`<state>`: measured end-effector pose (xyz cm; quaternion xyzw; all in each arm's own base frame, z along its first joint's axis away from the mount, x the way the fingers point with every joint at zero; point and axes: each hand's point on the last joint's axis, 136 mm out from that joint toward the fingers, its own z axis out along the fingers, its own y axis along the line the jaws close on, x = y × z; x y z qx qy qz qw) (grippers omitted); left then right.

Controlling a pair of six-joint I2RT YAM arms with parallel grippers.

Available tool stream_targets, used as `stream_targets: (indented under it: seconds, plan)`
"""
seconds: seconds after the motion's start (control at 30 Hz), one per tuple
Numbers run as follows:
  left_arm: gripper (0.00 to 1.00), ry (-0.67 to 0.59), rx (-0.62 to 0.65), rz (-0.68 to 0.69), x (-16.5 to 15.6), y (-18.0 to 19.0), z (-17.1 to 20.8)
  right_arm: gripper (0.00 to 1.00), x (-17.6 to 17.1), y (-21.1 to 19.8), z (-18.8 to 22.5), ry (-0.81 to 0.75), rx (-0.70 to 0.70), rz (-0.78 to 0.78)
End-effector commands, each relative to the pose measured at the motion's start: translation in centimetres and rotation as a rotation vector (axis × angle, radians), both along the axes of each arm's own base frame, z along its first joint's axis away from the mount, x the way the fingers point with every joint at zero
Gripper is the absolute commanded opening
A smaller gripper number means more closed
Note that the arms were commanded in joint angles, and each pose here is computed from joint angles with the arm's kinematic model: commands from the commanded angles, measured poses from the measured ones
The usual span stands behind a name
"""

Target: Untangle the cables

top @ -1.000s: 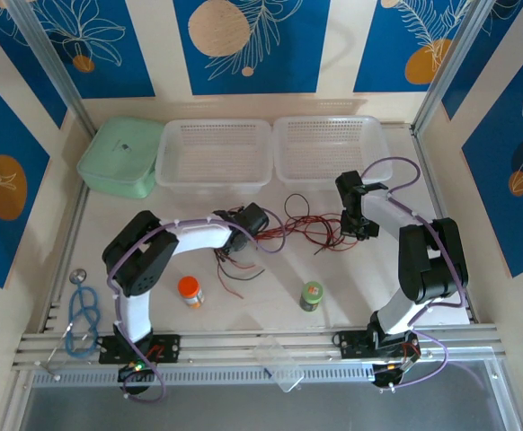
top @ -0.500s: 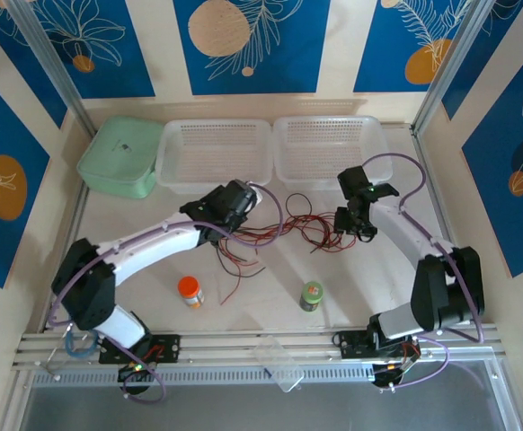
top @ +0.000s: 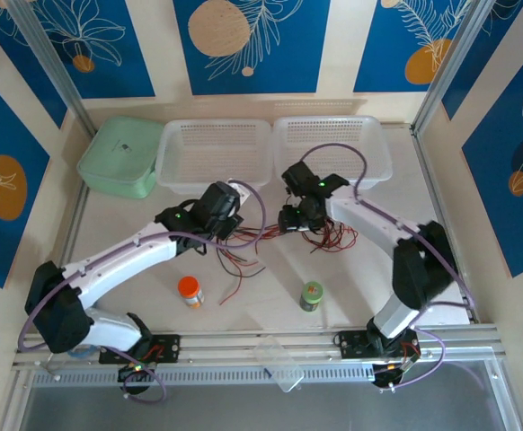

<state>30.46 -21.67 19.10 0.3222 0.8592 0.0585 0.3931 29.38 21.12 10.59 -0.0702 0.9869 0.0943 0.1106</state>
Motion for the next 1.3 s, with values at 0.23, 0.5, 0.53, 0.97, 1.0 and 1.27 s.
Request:
stream_targets:
  seconds: [0.23, 0.5, 0.53, 0.97, 1.0, 1.27]
  plan:
    - [0.65, 0.025, -0.194, 0.142, -2.4, 2.7, -0.6, 0.47, 2.0, 3.2, -5.2, 0.116, -0.037, -0.050]
    - [0.65, 0.035, -0.209, 0.161, -2.5, 3.1, -1.3, 0.46, 3.3, 0.9, -6.4, 0.086, -0.118, -0.154]
    - [0.65, 0.036, -0.216, 0.152, -2.5, 2.9, -1.2, 0.46, 3.5, 0.7, -6.4, 0.082, -0.122, -0.163]
    - [0.65, 0.041, -0.196, 0.136, -2.2, 2.6, -1.4, 0.33, 5.2, -0.8, -6.8, 0.061, -0.121, -0.227]
    - [0.65, 0.042, -0.196, 0.138, -2.3, 2.6, -1.4, 0.30, 5.3, -0.6, -6.7, 0.058, -0.114, -0.228]
    - [0.65, 0.047, -0.193, 0.139, -2.5, 2.8, -1.5, 0.04, 5.2, -0.7, -6.3, 0.050, -0.104, -0.233]
